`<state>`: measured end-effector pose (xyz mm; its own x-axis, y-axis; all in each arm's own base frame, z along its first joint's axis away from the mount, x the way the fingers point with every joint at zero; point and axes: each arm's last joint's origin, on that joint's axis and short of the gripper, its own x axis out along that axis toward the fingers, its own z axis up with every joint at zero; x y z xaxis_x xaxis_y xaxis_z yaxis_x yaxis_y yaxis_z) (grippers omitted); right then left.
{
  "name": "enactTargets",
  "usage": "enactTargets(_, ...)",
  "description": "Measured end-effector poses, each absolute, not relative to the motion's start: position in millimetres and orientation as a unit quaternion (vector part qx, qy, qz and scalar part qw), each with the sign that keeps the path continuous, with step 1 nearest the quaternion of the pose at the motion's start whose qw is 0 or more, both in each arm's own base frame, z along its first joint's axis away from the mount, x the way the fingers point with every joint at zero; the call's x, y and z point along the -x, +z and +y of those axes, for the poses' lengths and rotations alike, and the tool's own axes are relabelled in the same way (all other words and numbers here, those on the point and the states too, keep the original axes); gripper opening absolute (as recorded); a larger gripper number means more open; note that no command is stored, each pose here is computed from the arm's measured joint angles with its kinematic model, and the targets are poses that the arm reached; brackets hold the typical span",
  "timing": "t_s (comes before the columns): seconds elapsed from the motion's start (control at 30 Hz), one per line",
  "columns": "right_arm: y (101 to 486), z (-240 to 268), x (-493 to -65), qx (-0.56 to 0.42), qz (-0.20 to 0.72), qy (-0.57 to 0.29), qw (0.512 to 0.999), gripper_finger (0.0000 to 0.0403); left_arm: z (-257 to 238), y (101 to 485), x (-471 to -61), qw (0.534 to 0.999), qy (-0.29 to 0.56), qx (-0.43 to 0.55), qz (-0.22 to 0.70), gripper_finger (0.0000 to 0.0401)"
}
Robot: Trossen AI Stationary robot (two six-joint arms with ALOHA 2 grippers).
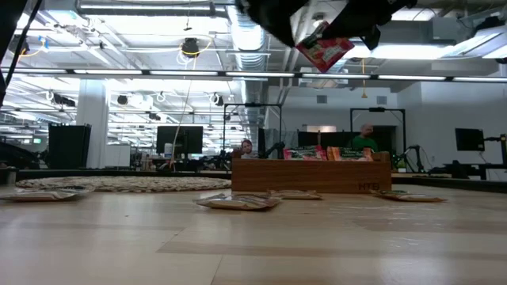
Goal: Pick & Place Tea
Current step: Put the red tea bag into the middle section of the wooden organizer
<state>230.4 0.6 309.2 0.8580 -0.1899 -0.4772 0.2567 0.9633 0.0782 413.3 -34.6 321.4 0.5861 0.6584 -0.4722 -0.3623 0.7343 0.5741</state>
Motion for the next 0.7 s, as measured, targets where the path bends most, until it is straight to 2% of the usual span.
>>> enactTargets(0.2, 299.8, -1.0, -231.1, -0.107, 0.250, -0.141, 0.952, 0.0000, -38.6, 309.0, -385.4, 0.823, 0.304, -0.187, 0.443, 0.0064)
enactTargets(0.3, 282.5, -1.2, -237.8, -0.149, 0.234, -0.150, 0.949, 0.0000, -35.9, 301.5, -368.1, 0.787, 0.335, -0.155, 0.495, 0.0065)
enactTargets(0.43, 253.6, -0.8, -249.2, -0.192, 0.212, -0.156, 0.945, 0.0000, -32.3, 283.9, -353.6, 0.753, 0.389, -0.147, 0.511, 0.0065)
enactTargets(0.7, 212.2, -2.5, -278.9, -0.193, 0.196, -0.198, 0.941, 0.0000, -31.3, 263.1, -318.0, 0.765, 0.402, -0.109, 0.491, 0.0065)
